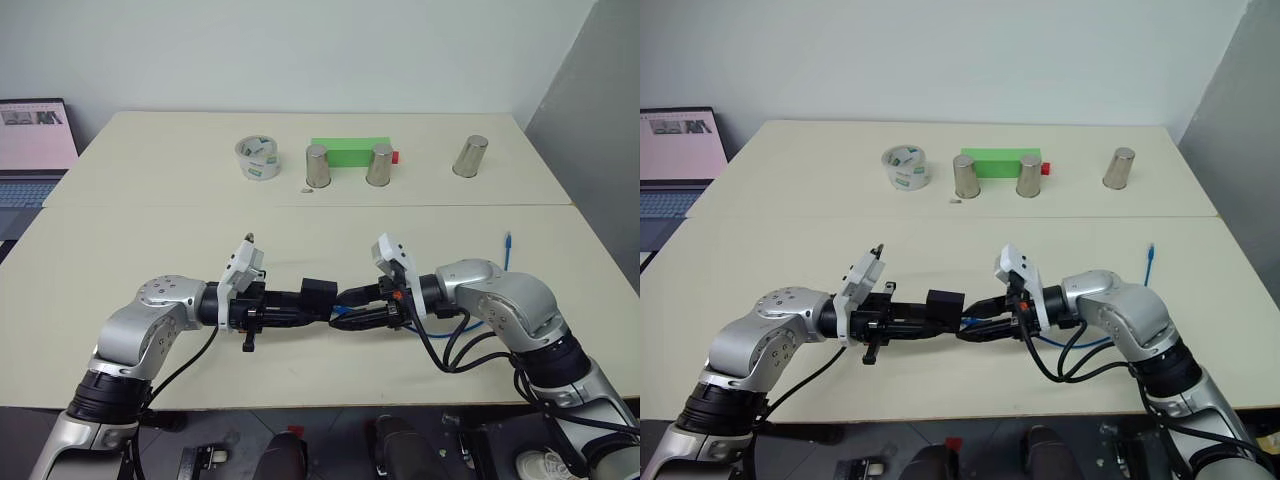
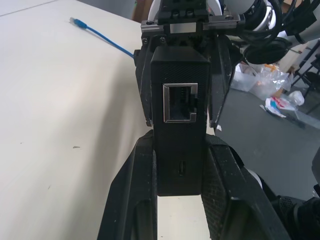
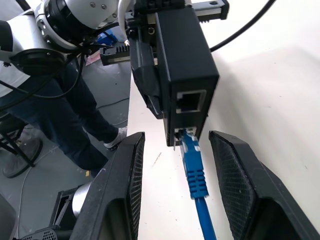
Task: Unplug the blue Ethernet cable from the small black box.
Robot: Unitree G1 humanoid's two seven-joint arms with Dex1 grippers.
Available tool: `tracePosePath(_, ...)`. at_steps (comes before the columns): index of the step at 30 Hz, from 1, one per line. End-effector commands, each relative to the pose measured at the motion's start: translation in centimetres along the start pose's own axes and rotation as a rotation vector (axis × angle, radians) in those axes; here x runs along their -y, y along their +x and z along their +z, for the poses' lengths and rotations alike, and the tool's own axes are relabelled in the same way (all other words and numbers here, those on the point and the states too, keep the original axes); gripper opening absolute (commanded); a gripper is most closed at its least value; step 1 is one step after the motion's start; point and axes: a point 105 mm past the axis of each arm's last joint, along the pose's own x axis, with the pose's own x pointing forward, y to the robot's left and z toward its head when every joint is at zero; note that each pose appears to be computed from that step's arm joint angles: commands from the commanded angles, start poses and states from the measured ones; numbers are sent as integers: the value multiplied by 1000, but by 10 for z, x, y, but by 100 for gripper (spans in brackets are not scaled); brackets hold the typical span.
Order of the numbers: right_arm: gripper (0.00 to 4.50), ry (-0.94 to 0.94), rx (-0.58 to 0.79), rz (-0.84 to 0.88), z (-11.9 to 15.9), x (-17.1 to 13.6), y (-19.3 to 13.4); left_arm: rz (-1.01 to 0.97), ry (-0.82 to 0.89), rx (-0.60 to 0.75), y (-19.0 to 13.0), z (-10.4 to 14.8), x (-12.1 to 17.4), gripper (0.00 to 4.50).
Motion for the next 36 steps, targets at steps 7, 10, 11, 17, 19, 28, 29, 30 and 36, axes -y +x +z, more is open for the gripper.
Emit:
tracePosePath(7, 215, 18, 140, -1, 22, -5, -8, 8, -71, 125, -6, 12, 13, 77)
tracePosePath(10, 215, 34, 162, 3, 24, -6, -3, 2, -74, 145, -3, 14, 14, 77)
tracePosePath(11, 215, 39, 169, 4, 24, -6, -1, 4, -73, 149, -3, 15, 13, 77)
tracePosePath(17, 215, 62, 172, 31, 21, -11, 1, 30, -71, 156, -6, 18, 6, 77)
tracePosePath(19, 215, 66, 172, 29, 21, -12, 0, 38, -72, 162, -7, 18, 5, 77)
tracePosePath(28, 215, 86, 190, -1, 21, -7, -3, 43, -75, 167, -6, 18, 4, 77)
tracePosePath(29, 215, 88, 190, -3, 21, -7, -3, 43, -74, 167, -6, 19, 4, 77)
tracePosePath(30, 215, 89, 190, -4, 21, -6, -3, 42, -73, 166, -6, 19, 5, 77)
tracePosePath(36, 177, 89, 181, -11, 19, -4, -4, 43, -72, 172, -5, 19, 5, 77)
